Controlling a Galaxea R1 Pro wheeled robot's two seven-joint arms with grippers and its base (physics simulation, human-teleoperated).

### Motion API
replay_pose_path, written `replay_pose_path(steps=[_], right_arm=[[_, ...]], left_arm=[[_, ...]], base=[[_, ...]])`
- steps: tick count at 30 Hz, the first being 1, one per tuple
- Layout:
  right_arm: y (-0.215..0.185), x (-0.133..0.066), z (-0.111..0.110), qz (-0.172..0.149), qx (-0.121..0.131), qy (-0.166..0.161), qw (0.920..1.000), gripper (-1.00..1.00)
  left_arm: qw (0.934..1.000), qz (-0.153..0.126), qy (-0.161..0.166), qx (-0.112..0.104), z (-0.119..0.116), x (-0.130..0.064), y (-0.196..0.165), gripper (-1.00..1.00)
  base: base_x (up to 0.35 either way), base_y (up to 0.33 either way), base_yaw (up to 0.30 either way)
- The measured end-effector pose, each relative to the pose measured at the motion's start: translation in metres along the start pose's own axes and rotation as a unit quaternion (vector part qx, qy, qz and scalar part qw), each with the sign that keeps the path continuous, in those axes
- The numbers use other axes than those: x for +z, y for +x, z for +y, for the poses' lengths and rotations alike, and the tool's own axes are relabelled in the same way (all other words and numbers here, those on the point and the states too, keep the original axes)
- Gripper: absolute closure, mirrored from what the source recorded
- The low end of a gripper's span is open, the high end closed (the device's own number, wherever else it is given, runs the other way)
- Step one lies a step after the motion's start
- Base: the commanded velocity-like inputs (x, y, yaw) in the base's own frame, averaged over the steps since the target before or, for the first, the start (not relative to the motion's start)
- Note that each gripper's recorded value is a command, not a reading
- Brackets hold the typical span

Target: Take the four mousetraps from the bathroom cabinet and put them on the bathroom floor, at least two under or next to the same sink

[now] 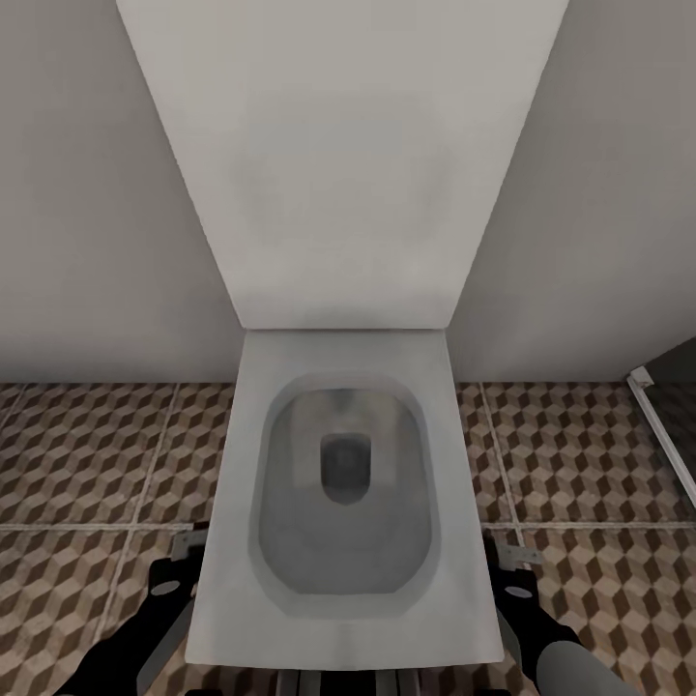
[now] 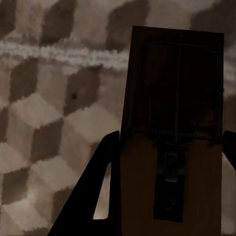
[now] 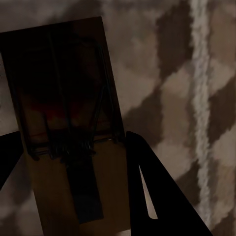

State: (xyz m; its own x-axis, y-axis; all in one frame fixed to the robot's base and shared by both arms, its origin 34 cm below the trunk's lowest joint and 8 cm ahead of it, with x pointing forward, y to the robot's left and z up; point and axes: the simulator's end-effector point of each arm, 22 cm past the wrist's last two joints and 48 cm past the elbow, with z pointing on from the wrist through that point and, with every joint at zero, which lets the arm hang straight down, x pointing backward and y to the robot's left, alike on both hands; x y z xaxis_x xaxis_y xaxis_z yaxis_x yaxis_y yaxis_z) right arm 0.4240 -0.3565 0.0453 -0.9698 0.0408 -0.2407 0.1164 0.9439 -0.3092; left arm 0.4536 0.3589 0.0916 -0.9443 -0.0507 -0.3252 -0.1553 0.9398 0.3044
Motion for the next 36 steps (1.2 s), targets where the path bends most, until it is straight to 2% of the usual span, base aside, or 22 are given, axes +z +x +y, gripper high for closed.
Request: replay_pose_path(steps=[13,22,36], right_arm=[[-0.008,0.000,0.001,-0.020,0.006,-0.002,0.9998,1.00],[0.008,0.009,-0.001,-0.006,-0.004,0.001,1.0000,1.00],[0.009,0.010,-0.002,-0.005,-0.004,0.001,1.0000,1.00]], left_arm=[[1.0000,0.005,-0.007,0.003,0.005,0.003,0.014,1.00],[0.9997,0.022,-0.008,0.010,0.004,0.011,0.032,1.00],[0.9997,0.020,-0.009,0.010,0.004,0.011,0.032,1.00]], base=[[0.000,0.000,0.000],[0.000,0.000,0.000],[0.000,0.000,0.000]])
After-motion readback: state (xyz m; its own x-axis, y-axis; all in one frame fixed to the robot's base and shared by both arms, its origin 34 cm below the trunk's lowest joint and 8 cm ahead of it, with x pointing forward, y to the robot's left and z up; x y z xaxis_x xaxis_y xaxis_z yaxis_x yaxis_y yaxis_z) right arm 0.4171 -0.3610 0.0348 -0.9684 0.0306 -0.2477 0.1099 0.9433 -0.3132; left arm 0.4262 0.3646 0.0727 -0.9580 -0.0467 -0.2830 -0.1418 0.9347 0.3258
